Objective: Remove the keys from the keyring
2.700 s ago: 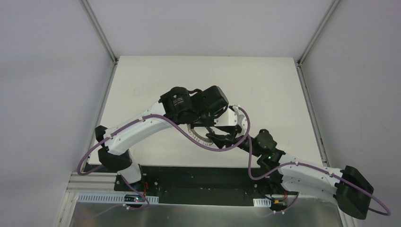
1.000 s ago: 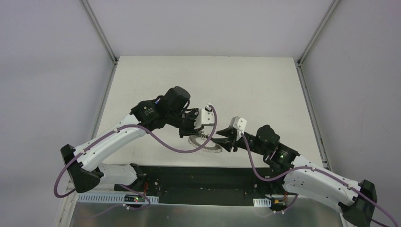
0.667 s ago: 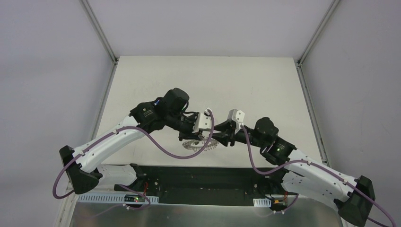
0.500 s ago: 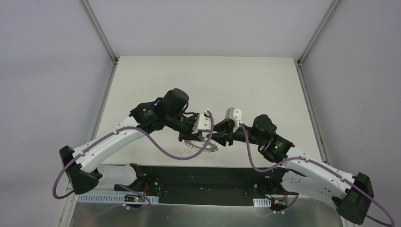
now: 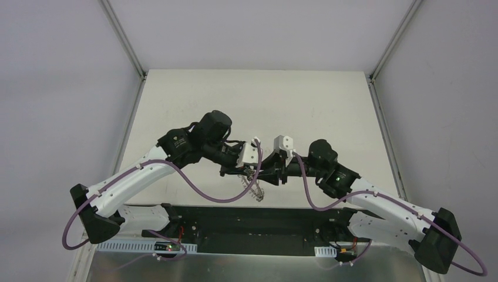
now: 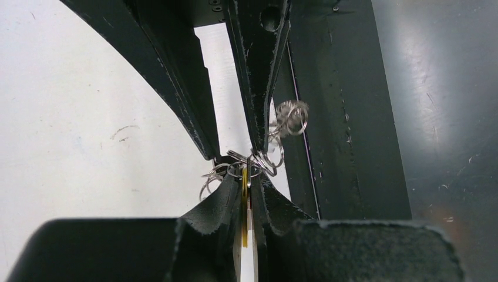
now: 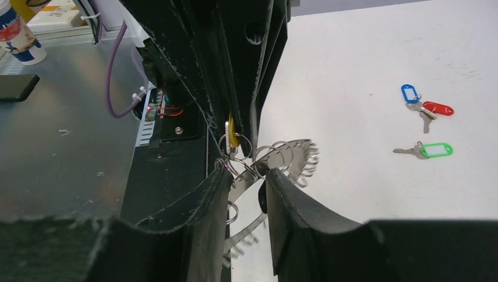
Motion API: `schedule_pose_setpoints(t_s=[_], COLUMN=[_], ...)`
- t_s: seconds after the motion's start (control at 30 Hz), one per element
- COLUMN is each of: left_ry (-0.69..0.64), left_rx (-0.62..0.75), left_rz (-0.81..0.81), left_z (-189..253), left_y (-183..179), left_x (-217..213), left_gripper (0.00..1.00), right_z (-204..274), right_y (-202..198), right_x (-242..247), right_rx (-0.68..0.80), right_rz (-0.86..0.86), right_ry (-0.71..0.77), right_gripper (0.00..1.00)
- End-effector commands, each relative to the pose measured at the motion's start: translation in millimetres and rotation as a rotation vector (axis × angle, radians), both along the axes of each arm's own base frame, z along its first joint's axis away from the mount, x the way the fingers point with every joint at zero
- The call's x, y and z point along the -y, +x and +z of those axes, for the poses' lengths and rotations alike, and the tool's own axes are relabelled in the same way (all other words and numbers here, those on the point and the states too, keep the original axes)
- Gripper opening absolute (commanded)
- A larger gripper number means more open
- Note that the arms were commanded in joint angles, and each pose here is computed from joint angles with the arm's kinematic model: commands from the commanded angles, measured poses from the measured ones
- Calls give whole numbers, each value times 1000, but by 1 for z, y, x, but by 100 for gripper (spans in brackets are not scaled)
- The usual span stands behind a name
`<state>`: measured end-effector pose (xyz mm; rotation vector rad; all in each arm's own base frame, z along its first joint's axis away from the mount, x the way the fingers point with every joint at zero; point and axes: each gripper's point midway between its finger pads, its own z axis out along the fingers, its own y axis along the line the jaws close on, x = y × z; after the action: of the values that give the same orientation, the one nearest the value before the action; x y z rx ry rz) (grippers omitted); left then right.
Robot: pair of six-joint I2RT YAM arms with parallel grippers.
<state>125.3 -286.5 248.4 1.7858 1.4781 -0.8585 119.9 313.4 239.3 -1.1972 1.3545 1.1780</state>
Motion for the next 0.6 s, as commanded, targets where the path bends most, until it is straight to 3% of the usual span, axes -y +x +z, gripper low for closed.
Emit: schedule_pose_setpoints(t_s=[0.0,0.17,0.3,0.57], left_ry=[-86,-87,-81,-78], left_rx=[39,45,52,74], left_rz=[-57,-53,-45,-16], left_z=[19,20,18,16], left_y=[-7,-6,-4,1], left_x=[5,5,4,1], left_gripper=[0,0,0,0], right_z=[33,33,34,38], right_y=[-8,-9,-9,2], right_x=[-9,-13,-13,1], right_rx=[29,4,-9,-96], right_rz=[79,99,94,-60], right_ry=[79,75,77,110], right_gripper=[35,25,0,0])
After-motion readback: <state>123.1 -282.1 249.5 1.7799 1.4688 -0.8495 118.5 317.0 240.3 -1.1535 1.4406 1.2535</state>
